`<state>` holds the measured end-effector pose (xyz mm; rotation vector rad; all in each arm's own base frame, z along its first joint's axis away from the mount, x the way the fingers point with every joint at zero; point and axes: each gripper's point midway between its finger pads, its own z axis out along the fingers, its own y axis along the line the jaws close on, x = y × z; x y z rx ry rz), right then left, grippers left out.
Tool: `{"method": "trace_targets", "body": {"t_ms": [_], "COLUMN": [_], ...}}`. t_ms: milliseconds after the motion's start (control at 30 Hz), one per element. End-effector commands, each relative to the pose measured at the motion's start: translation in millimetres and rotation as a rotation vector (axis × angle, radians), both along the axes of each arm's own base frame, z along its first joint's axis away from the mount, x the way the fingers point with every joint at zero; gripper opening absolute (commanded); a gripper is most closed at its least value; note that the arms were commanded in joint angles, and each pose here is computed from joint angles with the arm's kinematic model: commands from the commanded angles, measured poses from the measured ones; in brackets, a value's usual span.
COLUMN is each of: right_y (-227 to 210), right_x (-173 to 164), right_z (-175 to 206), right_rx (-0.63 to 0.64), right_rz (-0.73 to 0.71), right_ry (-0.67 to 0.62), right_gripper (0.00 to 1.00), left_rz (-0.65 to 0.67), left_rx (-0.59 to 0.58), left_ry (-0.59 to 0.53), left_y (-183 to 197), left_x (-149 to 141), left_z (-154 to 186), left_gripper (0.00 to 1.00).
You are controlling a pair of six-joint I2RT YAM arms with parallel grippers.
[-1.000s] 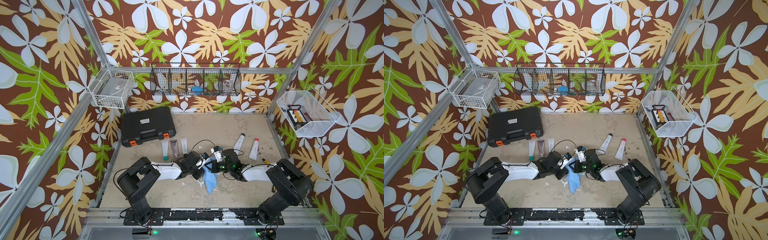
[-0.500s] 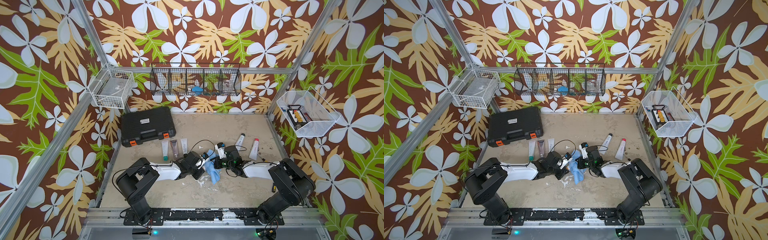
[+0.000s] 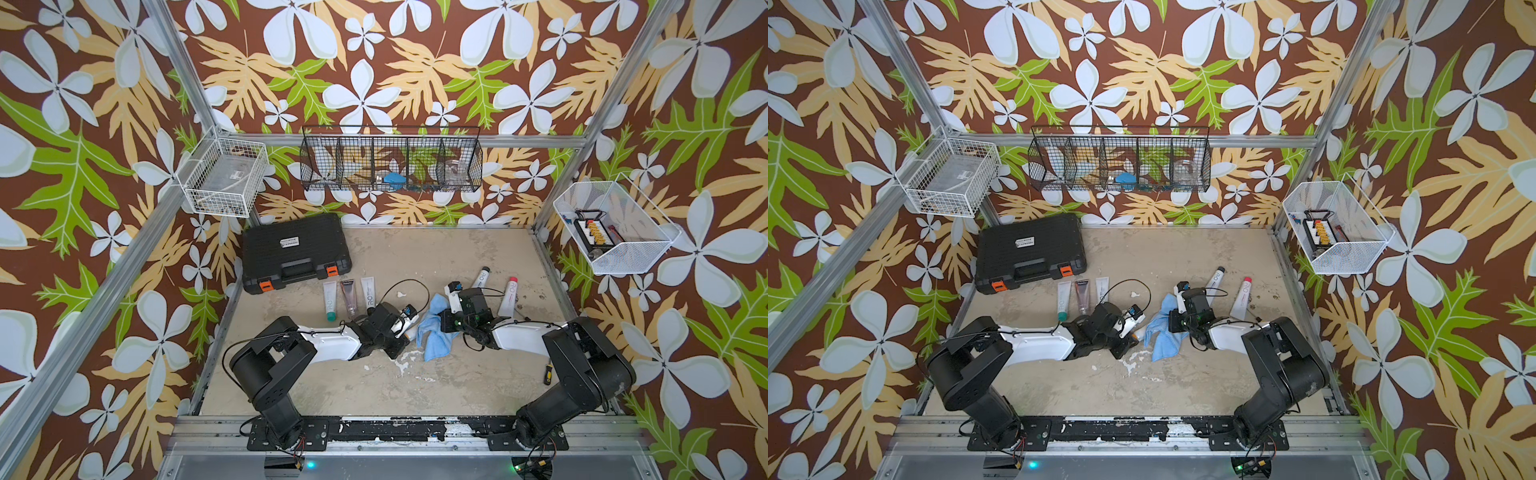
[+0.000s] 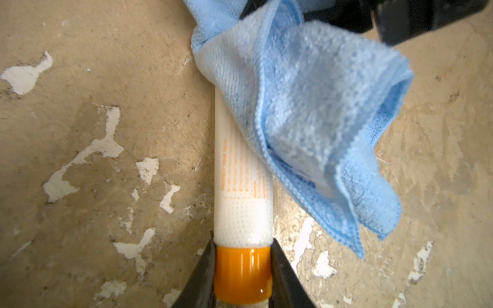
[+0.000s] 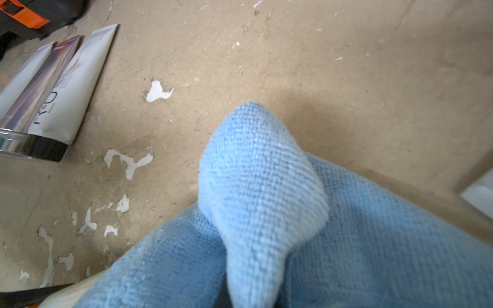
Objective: Wipe the surface of the toothpaste tube
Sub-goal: Wipe the dirt from the toothpaste tube.
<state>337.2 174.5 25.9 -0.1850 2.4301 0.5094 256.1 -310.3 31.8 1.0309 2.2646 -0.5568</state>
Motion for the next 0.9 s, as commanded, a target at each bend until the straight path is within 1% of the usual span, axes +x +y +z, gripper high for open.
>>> {"method": "trace_targets", "body": {"t_ms": [0, 100, 200, 333, 500, 567, 667, 767, 867], "right_y": [-5.7, 11.8, 36.9, 67.0, 95.0, 98.3, 98.1, 95.7, 85.6], "right_x": [-11.9, -17.8, -27.0, -40.1, -56.8, -58.9, -56.2, -50.2, -42.1], "right_z": [-10.7, -4.8, 0.7, 8.8, 16.8, 19.5, 27.9, 47.0, 71.4], "right_rx": [-0.027, 0.036, 0.050, 0.111, 0.216, 0.248, 0.250, 0.258, 0.264], "right_rz": [0.001, 0.044, 0.105, 0.161, 0.213, 0.218, 0.214, 0.209, 0.186], "right_ry": [0.059, 0.057, 0.049, 0.051, 0.076, 0.084, 0.073, 0.038, -0.007], "right_gripper": [0.00, 0.00, 0.00, 0.00, 0.00, 0.00, 0.00, 0.00, 0.00], "left_rz": [-0.003, -0.001, 0.000, 0.005, 0.017, 0.033, 0.081, 0.136, 0.228], "left_rx": [-0.021, -0.018, -0.017, -0.015, -0.011, -0.006, -0.007, -0.038, -0.051], "left_ry": [-0.020, -0.018, -0.018, -0.020, -0.025, -0.025, -0.031, -0.022, -0.024], "left_y": [-3.7, -3.5, -3.9, -3.3, -2.4, -0.4, 3.6, 5.2, 11.1], "left_x": [3.5, 3.7, 4.3, 5.1, 7.3, 9.3, 15.9, 19.9, 28.1], "left_z": [5.7, 4.7, 4.5, 4.4, 4.3, 3.4, 4.8, 9.8, 12.7], "left_gripper": [0.29, 0.29, 0.29, 0.29, 0.29, 0.29, 0.28, 0.28, 0.27]}}
